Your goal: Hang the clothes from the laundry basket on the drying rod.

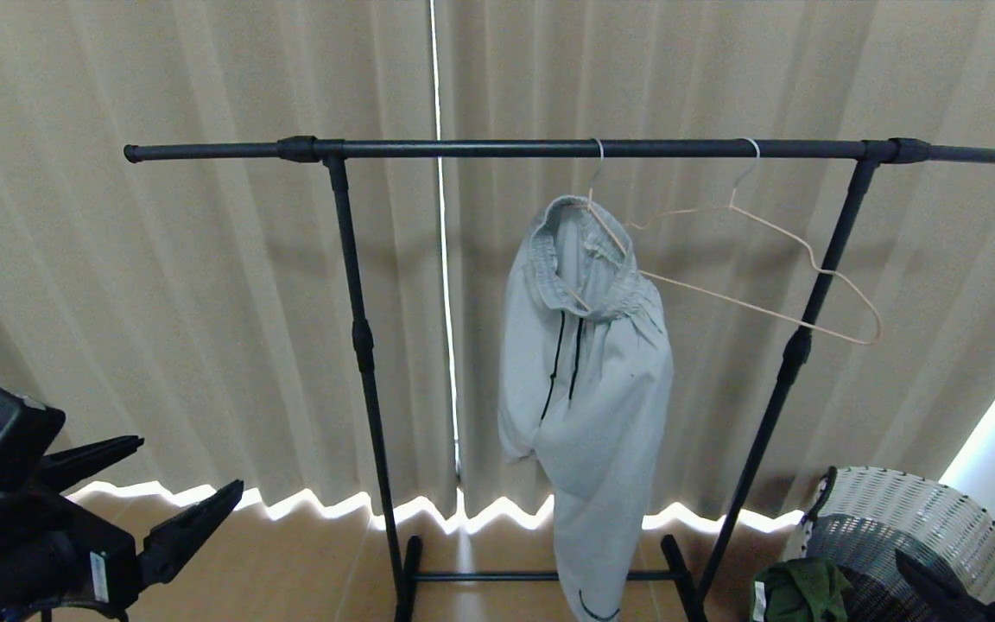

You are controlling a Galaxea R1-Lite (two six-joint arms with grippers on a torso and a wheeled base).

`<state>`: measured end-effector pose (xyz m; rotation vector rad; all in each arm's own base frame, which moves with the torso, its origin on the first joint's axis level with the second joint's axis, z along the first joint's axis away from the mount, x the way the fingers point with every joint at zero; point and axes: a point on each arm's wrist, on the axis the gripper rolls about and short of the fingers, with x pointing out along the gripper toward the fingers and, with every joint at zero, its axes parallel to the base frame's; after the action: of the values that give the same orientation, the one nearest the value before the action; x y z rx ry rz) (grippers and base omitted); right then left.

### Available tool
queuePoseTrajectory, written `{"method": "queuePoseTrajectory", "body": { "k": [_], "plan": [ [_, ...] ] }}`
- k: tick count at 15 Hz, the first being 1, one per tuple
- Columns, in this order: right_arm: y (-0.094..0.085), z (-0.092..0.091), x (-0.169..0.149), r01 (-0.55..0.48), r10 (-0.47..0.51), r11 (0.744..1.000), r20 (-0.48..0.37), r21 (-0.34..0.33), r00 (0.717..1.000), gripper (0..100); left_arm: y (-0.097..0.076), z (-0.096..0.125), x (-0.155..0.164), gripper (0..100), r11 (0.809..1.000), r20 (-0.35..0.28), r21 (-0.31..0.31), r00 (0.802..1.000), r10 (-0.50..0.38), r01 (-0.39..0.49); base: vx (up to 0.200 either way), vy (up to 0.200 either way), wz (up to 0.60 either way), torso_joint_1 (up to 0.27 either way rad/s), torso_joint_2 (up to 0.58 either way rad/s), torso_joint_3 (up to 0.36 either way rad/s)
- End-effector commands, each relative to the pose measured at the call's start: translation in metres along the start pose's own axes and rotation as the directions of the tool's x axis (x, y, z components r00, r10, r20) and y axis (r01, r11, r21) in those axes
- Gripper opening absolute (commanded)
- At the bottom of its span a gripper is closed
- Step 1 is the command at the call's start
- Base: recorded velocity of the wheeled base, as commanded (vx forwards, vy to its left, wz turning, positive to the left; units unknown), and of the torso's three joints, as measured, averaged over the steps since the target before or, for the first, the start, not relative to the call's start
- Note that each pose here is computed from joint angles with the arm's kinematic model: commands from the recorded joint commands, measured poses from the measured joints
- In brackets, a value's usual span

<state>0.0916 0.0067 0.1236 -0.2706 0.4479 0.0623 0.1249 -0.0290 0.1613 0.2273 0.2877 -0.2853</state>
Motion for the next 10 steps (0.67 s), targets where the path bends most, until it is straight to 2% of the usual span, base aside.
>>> {"method": "queuePoseTrajectory", "body": {
  "k": [1, 4, 8, 10],
  "plan": [
    [-0.0001, -0.0004, -0.0002, 0.002, -0.002, 1.0, 0.0, 0.0, 1.0, 100, 0.0013, 0.0097, -0.0087, 100, 1.0, 0.043, -0.007, 0.999, 0.005, -0.004, 0.0, 0.0, 0.0, 0.0, 0.0, 0.0],
    [-0.0001, -0.0008, -0.0001, 0.004, -0.004, 1.0, -0.003, 0.001, 1.0, 100, 0.0009, 0.01, -0.0114, 100, 1.0, 0.052, -0.012, 0.999, 0.0, 0.0, 0.0, 0.0, 0.0, 0.0, 0.0, 0.0],
    [-0.0005, -0.0009, -0.0004, 0.009, -0.009, 1.0, -0.002, 0.002, 1.0, 100, -0.0008, 0.0048, -0.0104, 100, 1.0, 0.001, -0.013, 1.0, -0.027, 0.027, 0.0, 0.0, 0.0, 0.0, 0.0, 0.0],
    [-0.0003, -0.0013, -0.0001, 0.008, -0.008, 1.0, -0.005, 0.002, 1.0, 100, -0.0007, 0.0043, -0.0098, 100, 1.0, -0.003, -0.013, 1.0, -0.025, 0.025, 0.0, 0.0, 0.0, -0.033, 0.08, 0.045]
  ]
}}
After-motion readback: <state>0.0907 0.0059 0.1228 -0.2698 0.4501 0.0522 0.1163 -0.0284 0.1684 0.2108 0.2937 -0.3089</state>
